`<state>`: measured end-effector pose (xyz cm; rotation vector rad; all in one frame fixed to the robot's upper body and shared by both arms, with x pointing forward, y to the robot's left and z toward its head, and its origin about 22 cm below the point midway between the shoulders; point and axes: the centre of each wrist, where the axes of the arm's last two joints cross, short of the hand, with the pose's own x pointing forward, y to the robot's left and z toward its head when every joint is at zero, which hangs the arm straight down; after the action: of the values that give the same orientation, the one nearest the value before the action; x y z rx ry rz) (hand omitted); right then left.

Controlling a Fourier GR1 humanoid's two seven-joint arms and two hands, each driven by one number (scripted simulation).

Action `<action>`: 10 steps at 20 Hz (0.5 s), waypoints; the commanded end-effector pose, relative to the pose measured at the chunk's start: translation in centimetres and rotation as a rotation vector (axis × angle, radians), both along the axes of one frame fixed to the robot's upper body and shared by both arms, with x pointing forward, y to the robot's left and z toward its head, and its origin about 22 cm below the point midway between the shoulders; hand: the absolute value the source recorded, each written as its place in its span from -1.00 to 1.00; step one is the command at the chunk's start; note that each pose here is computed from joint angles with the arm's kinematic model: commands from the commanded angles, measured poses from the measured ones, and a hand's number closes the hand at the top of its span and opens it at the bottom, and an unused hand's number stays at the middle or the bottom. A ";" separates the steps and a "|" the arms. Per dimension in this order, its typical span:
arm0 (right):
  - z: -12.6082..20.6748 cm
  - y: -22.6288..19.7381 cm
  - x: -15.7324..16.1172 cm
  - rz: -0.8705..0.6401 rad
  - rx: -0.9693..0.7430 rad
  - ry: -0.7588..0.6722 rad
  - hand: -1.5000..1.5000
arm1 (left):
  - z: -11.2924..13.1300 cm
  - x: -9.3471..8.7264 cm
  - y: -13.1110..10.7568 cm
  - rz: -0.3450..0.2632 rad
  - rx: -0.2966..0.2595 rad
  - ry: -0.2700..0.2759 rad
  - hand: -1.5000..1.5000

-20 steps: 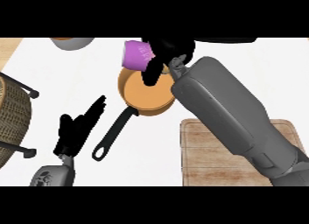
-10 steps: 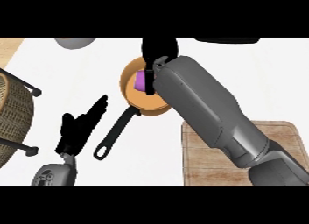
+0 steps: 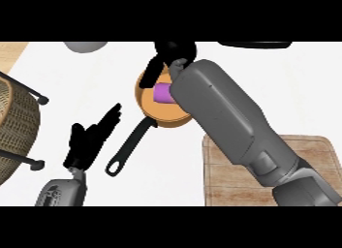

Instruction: Pick the can from the cutting board and place it in the pot

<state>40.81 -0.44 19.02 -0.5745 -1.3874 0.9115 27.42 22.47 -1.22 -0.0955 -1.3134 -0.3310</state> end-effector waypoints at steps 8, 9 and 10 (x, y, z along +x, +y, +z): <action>3.4 -3.5 1.7 -0.307 0.551 -0.314 -1.00 | -0.7 -1.4 1.3 0.041 0.003 0.029 0.00; 3.5 -4.9 1.9 -0.313 0.581 -0.323 -1.00 | -0.7 -1.4 1.1 0.045 -0.005 0.023 0.00; 3.5 -5.0 1.6 -0.299 0.602 -0.332 -1.00 | -1.3 -2.2 1.4 0.052 0.019 0.039 0.00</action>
<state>42.13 -3.64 21.81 -0.4800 -1.6592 0.2812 26.50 23.44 -1.50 -0.0725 -1.3093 -0.3048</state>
